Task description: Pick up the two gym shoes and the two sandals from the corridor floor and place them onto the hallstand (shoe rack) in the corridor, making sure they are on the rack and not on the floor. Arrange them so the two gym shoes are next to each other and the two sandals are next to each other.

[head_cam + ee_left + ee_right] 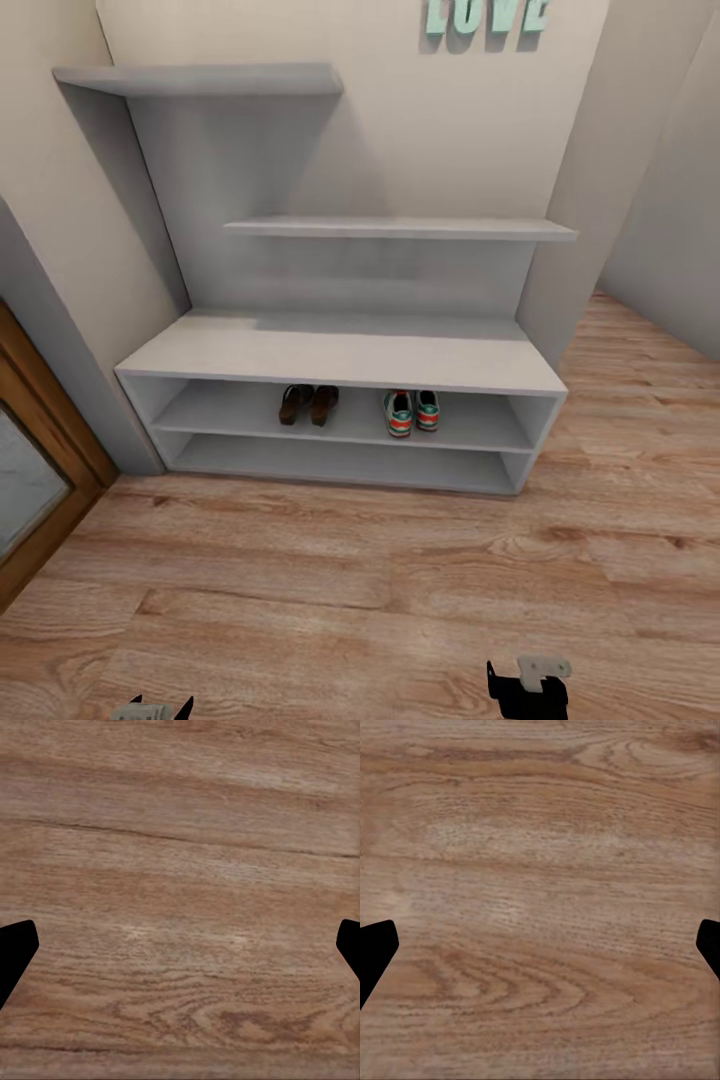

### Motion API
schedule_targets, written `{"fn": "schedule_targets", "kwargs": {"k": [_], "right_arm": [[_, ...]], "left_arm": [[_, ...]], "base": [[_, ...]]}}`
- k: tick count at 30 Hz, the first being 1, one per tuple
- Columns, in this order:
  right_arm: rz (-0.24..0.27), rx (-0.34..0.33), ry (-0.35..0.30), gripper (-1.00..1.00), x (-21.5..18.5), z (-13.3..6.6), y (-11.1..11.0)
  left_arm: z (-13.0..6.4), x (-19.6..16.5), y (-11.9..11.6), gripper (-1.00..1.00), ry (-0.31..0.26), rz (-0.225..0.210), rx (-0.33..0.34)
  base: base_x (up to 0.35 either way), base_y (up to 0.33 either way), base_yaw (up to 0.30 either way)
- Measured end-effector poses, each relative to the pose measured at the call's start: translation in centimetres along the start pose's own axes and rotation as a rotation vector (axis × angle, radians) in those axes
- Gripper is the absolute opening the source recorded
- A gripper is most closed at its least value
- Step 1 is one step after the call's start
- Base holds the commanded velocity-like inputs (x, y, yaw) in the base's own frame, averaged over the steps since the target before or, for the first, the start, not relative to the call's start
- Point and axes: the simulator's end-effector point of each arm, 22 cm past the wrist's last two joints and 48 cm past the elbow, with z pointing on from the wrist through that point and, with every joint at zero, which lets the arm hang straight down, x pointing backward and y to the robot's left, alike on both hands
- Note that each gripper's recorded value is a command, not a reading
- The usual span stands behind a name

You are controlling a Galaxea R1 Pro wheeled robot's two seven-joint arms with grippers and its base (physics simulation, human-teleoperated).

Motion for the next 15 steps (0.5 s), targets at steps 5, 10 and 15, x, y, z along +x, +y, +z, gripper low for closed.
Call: {"fn": "schedule_targets", "kwargs": {"k": [5,10,15], "right_arm": [[0.001,-0.002,0.002,1.00,-0.8,-0.7,0.0],[0.000,-0.002,0.009,1.00,-1.1,-1.5,-0.1],[-0.001,-0.006,0.008,1.00,-1.4,-2.5,-0.2]], "left_arm": [[-0.5,-0.9,-0.1,1.00,0.000,-0.003,-0.009],[-1.0,-1.8,-0.1,1.00,0.001,-0.004,-0.015],[-1.6,-2.7,0.5,1.00,0.001,-0.005,-0.048]], "base": [[0.000,0.000,0.000],[0.000,0.000,0.000],[0.000,0.000,0.000]]}}
